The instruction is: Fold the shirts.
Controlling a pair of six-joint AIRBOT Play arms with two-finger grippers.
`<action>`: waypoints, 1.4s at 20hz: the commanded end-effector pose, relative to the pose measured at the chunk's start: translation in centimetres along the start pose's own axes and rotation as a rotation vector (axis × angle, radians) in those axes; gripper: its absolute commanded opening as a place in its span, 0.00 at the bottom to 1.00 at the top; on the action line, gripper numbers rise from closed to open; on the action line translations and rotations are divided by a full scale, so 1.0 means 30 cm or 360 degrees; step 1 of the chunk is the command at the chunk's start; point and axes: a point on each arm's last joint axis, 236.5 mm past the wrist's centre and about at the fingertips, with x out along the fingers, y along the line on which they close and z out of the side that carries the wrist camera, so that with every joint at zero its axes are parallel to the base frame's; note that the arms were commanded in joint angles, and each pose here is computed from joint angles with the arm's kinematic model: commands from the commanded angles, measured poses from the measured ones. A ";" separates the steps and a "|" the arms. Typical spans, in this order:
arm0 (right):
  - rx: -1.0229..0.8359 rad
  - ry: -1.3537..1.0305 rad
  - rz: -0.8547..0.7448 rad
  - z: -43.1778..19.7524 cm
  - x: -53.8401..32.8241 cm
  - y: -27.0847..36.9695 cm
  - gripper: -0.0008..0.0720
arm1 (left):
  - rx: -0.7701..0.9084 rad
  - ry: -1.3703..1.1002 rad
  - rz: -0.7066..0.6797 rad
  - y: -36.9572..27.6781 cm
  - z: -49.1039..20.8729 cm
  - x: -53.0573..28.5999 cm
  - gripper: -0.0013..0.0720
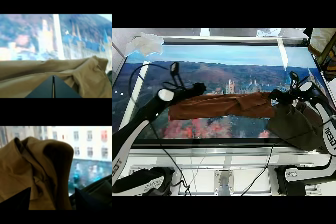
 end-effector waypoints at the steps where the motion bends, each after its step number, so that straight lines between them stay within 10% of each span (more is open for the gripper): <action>1: 0.0099 0.0097 0.0089 -0.046 0.071 0.009 0.87 | 0.0149 0.0127 -0.0078 -0.095 -0.011 0.104 0.03; 10: 0.0170 0.0118 0.0400 -0.048 0.154 0.120 0.84 | 0.0248 0.0334 -0.0010 -0.066 -0.058 0.140 0.03; 15: 0.0194 0.0109 0.0456 -0.041 0.147 0.146 0.33 | 0.0254 0.0510 0.0140 0.025 -0.143 0.134 0.03; 16: 0.0196 0.0113 0.0462 -0.042 0.144 0.150 0.04 | 0.0235 0.0534 0.0147 0.033 -0.158 0.140 0.03; 28: -0.0010 -0.0021 0.0276 0.043 -0.160 0.077 0.05 | 0.0321 0.0919 0.0086 -0.044 -0.447 0.286 0.03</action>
